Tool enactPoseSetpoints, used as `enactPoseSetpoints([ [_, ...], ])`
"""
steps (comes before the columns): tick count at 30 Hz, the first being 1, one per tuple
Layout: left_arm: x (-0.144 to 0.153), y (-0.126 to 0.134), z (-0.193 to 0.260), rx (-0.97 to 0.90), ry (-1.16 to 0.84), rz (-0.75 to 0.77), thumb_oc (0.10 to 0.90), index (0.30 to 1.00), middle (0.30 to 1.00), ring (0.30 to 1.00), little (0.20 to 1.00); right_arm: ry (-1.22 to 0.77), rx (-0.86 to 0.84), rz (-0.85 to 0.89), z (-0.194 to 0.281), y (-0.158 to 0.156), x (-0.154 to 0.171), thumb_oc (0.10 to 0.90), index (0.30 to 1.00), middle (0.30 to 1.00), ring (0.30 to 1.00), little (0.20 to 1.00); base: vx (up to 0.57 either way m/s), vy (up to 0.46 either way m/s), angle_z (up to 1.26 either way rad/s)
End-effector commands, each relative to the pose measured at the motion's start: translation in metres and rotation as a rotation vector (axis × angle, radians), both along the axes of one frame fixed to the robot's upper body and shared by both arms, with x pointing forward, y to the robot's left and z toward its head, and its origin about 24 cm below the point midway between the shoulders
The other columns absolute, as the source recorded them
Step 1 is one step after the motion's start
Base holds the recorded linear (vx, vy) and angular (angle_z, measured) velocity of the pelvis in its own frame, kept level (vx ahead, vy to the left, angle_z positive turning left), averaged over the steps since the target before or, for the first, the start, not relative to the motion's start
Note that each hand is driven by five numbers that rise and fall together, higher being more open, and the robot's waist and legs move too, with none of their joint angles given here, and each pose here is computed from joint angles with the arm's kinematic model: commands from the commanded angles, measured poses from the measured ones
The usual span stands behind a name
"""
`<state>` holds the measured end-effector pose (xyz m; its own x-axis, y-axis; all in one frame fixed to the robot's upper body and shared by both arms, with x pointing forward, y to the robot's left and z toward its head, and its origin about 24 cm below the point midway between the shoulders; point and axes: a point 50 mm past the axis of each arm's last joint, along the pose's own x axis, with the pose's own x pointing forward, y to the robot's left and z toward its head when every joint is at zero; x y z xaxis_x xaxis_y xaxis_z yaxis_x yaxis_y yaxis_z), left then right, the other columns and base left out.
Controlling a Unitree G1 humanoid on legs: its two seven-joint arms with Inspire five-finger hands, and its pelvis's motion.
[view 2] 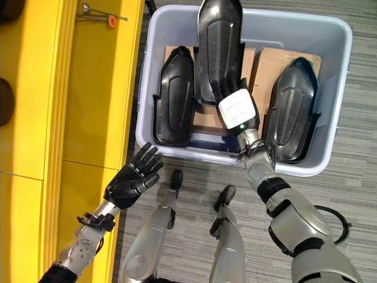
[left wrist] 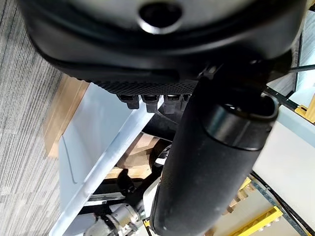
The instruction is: Move parts from the plastic box to the shelf.
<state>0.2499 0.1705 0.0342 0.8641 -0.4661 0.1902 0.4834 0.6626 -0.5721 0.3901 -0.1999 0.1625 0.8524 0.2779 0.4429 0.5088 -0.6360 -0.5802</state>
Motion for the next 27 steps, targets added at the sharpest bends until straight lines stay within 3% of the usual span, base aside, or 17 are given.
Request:
enactPoseSetpoints([
  [1, -0.006, -0.008, 0.025, 0.001, -0.176, -0.117, 0.9, 1.0, 1.0, 1.0, 1.0, -0.185, -0.173, 0.003, 0.053, 0.007, 0.005, 0.9, 1.0, 1.0, 1.0, 1.0, 0.01, -0.013, 0.08],
  [9, -0.007, -0.007, 0.025, 0.018, -0.182, -0.142, 0.9, 1.0, 1.0, 1.0, 1.0, -0.188, -0.112, -0.095, 0.049, -0.007, 0.006, 0.9, 1.0, 1.0, 1.0, 1.0, 0.0, -0.023, 0.03],
  [15, -0.008, -0.01, 0.028, 0.012, -0.19, -0.143, 0.9, 1.0, 1.0, 1.0, 1.0, -0.154, 0.195, -0.114, 0.047, -0.02, 0.007, 0.9, 1.0, 1.0, 1.0, 1.0, 0.0, 0.0, 0.0],
  [20, -0.008, -0.01, 0.028, 0.012, -0.19, -0.143, 0.9, 1.0, 1.0, 1.0, 1.0, -0.154, 0.195, -0.114, 0.047, -0.02, 0.007, 0.9, 1.0, 1.0, 1.0, 1.0, 0.0, 0.011, 0.0],
  [21, -0.01, -0.011, 0.031, 0.0, -0.194, -0.123, 0.9, 1.0, 1.0, 1.0, 1.0, -0.064, 0.418, -0.09, 0.028, -0.012, 0.007, 0.9, 1.0, 1.0, 1.0, 1.0, 0.0, 0.093, 0.02],
  [22, -0.008, -0.011, 0.034, -0.019, -0.188, -0.114, 0.9, 1.0, 1.0, 1.0, 1.0, -0.054, 0.38, -0.022, 0.028, 0.004, 0.006, 0.9, 1.0, 1.0, 1.0, 1.0, -0.01, 0.096, 0.0],
  [27, -0.006, -0.014, 0.033, -0.032, -0.181, -0.117, 0.9, 1.0, 1.0, 1.0, 1.0, -0.005, 0.188, -0.045, 0.027, 0.021, 0.008, 0.9, 1.0, 1.0, 1.0, 1.0, 0.0, 0.004, -0.08],
])
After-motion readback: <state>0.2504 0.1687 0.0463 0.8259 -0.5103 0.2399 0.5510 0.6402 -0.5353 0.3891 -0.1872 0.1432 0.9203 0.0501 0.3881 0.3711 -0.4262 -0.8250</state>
